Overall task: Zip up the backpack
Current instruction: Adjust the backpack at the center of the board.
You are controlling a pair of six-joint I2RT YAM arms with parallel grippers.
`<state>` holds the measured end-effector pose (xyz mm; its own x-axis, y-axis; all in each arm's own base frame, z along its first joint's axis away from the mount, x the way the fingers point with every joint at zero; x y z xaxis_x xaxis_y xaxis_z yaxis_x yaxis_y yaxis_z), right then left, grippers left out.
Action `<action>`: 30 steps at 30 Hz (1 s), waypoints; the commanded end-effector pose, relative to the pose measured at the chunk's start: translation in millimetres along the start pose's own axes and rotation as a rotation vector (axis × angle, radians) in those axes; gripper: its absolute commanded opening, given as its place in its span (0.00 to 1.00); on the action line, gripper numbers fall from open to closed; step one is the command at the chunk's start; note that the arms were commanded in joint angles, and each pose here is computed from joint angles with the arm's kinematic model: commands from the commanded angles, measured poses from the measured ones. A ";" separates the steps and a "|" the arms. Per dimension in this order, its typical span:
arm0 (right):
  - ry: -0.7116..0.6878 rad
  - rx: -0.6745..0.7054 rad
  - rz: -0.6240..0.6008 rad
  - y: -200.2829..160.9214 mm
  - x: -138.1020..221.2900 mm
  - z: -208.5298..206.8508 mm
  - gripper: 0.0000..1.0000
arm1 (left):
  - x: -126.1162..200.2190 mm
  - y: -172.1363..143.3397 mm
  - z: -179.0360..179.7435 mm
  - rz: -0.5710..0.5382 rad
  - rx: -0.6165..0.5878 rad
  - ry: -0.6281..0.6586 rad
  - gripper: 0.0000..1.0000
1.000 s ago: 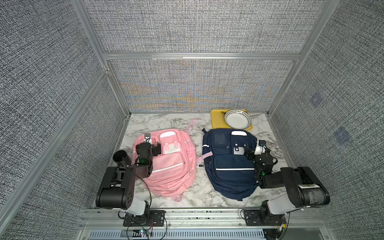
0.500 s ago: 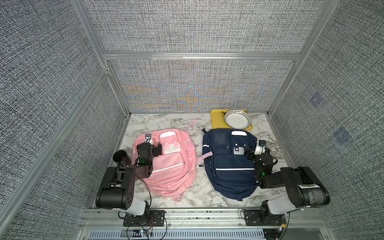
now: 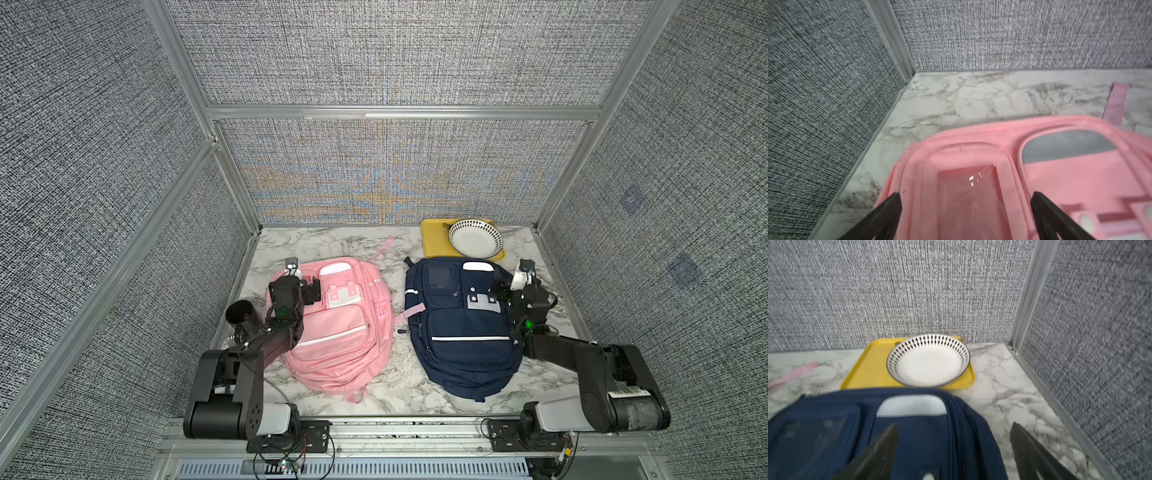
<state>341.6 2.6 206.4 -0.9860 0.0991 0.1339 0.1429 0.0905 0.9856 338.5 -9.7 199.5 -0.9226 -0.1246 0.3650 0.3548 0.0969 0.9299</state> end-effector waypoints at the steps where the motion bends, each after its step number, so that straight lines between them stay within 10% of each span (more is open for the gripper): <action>1: 0.176 0.004 0.288 -11.6 2.5 22.7 0.73 | 24.1 17.3 -13.3 0.143 0.063 -0.082 0.81; 14: 0.421 -0.183 0.499 -34.7 56.3 104.0 0.66 | 58.5 16.9 -226.7 0.386 0.050 -0.722 0.80; 20: 0.422 -0.347 0.599 -70.4 82.8 99.6 0.65 | 21.8 -44.6 -260.9 0.714 0.194 -0.666 0.72; 30: 0.290 -0.373 0.762 -118.4 77.7 76.0 0.65 | 9.0 -105.7 -243.9 0.905 0.255 -0.439 0.72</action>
<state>260.4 87.3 109.3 -0.6696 -0.3070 0.6762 0.7402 -0.2022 0.6412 338.4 -268.9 131.0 -0.3650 0.5172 0.7741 0.9293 0.1523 0.3364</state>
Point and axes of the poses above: each gripper's point midway between its finger pads, its own x axis back along the fingers, its own z axis along the line the jaws close on, y = z × x, the point moved 8 cm from there along x, back along the fingers, and after that the axes turned 6 degrees about x, right-handed, at the moved point
